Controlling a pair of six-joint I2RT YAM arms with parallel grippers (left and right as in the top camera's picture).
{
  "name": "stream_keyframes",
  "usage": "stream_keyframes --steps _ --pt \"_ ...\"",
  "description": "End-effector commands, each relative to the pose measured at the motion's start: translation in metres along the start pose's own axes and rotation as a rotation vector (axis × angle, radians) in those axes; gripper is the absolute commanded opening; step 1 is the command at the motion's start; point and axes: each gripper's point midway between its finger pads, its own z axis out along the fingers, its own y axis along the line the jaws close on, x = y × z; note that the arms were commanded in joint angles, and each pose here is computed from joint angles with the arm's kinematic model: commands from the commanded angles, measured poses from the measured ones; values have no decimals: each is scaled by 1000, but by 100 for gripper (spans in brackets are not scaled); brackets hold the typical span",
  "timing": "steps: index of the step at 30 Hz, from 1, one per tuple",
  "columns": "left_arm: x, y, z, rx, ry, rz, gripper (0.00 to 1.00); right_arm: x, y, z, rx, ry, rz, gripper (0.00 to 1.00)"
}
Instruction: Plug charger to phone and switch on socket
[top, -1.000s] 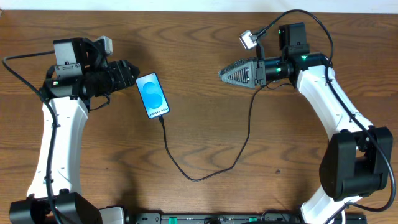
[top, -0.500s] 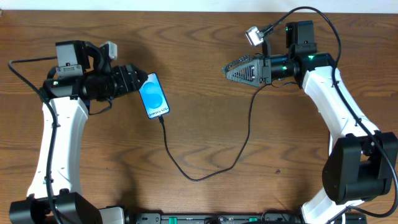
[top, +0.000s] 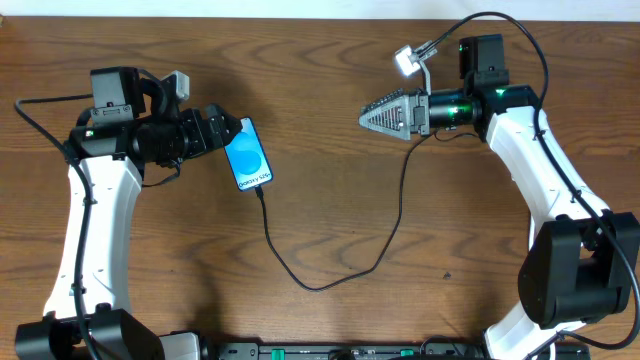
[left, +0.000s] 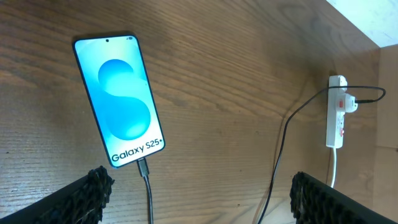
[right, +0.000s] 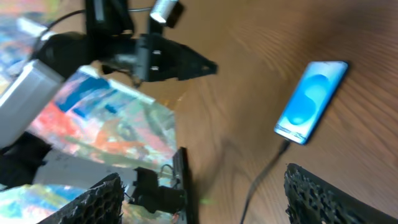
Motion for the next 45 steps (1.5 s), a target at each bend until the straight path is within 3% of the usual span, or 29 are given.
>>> stream_keyframes --steps 1,11,12,13,21,33,38,45 --pt "0 -4 -5 13 -12 11 93 -5 -4 -7 132 -8 -33 79" --pt "0 -4 -5 13 -12 11 93 3 4 -47 552 -4 -87 84" --pt "0 -4 -5 13 -12 11 93 4 6 -54 601 -8 -91 86" --pt "0 -4 -5 13 -12 11 93 5 10 -63 663 -13 -99 99" --pt "0 -4 -5 13 -12 11 94 21 27 -90 825 -8 -90 99" --pt "0 -4 -5 13 -12 11 93 22 14 -120 1032 -12 -94 99" --pt "0 -4 -5 13 -12 11 93 14 29 -134 1096 -12 -261 99" --pt "0 -4 -5 13 -12 11 93 8 58 -157 1186 -187 -569 99"
